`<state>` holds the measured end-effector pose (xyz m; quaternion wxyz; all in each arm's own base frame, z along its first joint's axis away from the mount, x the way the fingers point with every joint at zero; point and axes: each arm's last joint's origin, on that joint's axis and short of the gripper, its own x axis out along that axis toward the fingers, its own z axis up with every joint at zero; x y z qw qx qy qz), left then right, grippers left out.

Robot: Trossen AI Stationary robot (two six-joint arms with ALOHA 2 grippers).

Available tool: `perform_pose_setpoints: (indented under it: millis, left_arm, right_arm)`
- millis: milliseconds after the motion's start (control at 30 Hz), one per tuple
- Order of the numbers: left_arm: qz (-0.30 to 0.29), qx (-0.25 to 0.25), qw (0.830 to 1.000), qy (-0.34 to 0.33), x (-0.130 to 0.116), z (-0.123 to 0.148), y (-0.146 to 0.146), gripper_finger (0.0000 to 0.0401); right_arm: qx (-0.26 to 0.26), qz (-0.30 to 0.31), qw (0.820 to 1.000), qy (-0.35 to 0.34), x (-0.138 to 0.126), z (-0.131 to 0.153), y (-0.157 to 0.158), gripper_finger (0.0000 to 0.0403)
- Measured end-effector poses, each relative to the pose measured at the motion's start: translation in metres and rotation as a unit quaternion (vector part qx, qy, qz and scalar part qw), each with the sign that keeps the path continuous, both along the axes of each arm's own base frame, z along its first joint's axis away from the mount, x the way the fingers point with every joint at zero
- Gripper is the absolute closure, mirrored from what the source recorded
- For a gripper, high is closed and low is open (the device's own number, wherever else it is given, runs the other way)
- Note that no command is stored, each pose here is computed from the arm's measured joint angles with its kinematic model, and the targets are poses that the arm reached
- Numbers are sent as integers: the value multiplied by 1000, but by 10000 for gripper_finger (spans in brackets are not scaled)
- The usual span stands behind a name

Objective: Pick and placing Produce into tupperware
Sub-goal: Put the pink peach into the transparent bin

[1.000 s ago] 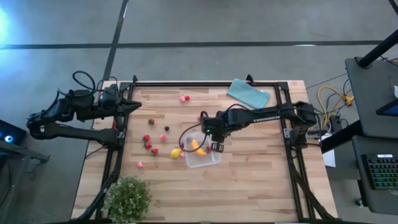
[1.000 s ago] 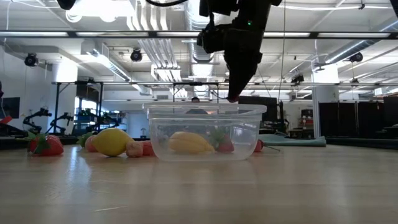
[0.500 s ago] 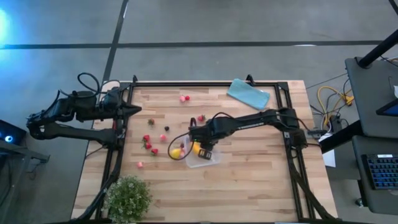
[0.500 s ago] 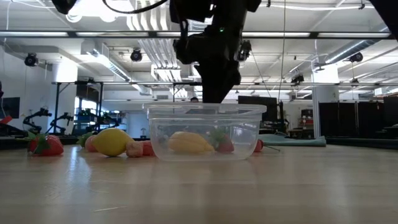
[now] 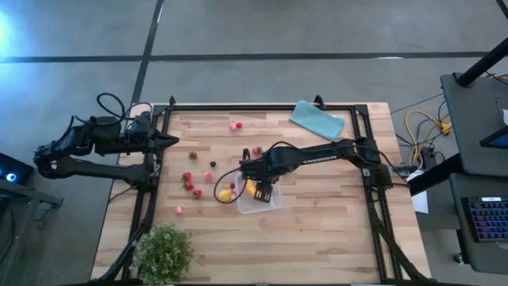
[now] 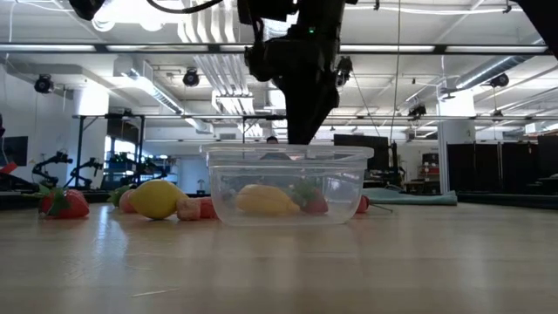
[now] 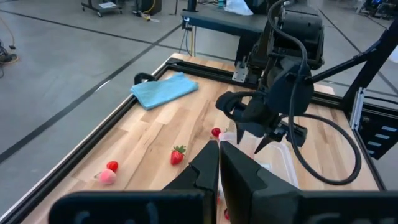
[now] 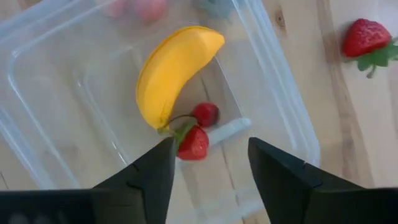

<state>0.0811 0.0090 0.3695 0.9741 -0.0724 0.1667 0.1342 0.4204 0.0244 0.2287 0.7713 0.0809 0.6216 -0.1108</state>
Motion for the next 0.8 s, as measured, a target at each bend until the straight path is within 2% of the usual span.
perform_pose_setpoints:
  millis: [267, 533, 800]
  left_arm:
    - [0, 0, 1000, 0, 0, 0, 0, 401]
    - [1, 0, 1000, 1, 1, 0, 0, 401]
    - [2, 0, 1000, 3, 2, 0, 0, 401]
  right_arm:
    - [-26, -28, 998, 40, -36, 4, -22, 188]
    - [-23, -77, 992, 98, -85, -17, -53, 188]
    - [-15, -58, 995, 82, -92, -36, -61, 188]
